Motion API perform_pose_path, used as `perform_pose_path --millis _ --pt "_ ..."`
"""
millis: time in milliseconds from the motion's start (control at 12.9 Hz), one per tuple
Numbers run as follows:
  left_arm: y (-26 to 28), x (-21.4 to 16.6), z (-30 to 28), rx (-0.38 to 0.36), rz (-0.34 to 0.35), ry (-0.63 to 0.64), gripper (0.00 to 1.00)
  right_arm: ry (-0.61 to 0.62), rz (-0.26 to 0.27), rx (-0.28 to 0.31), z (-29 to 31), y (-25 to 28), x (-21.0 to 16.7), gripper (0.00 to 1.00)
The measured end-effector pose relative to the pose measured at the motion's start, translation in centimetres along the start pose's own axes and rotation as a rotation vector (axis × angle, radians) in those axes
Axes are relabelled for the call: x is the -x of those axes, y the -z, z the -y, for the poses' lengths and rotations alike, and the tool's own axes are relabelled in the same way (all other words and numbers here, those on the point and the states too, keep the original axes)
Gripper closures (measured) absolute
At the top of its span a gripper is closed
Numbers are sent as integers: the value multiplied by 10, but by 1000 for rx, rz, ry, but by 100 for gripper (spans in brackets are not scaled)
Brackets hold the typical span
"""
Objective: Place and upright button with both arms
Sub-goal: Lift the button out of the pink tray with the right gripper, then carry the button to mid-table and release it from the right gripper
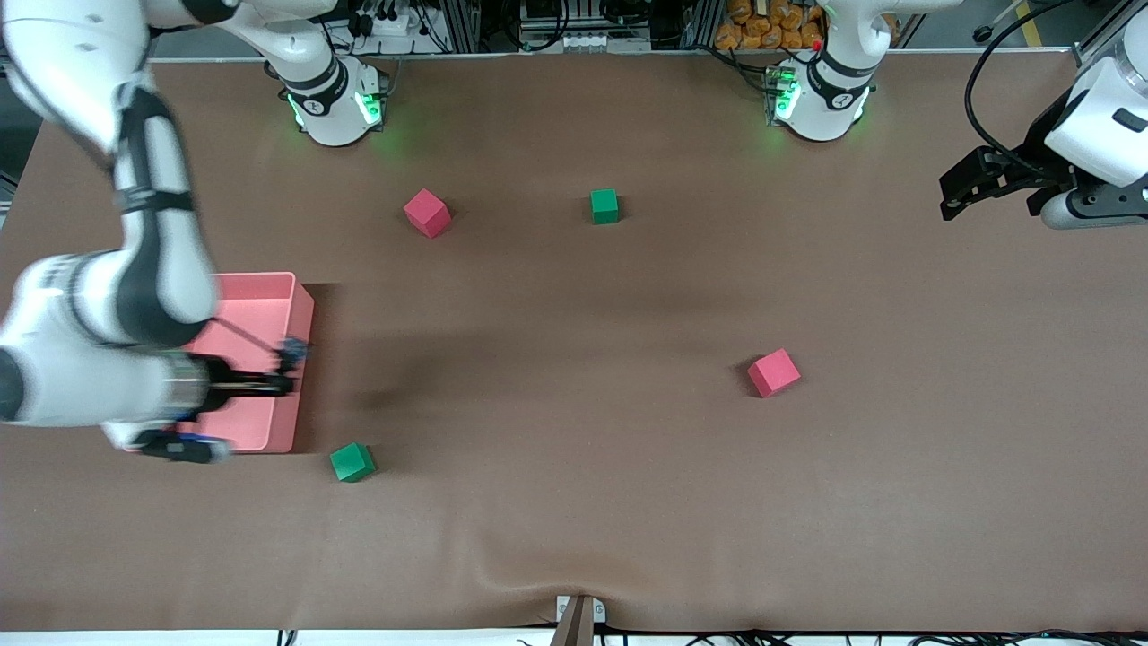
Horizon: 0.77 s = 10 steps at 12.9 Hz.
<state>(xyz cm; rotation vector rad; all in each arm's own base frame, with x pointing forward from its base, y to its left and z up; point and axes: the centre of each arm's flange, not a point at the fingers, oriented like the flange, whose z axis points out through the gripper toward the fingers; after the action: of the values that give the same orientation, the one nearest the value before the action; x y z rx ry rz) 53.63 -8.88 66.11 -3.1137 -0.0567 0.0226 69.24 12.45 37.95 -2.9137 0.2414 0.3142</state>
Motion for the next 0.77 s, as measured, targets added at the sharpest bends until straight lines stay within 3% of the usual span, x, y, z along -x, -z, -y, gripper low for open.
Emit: perform_pose_path --millis 309,618,773 --pt "0 0 0 0 0 -1 0 91 -125 -62 158 -75 31 59" --pt "-1 0 0 0 2 0 0 229 -167 -67 276 -193 87 59" --pt "-1 0 0 0 2 0 0 309 -172 -18 304 -234 109 59"
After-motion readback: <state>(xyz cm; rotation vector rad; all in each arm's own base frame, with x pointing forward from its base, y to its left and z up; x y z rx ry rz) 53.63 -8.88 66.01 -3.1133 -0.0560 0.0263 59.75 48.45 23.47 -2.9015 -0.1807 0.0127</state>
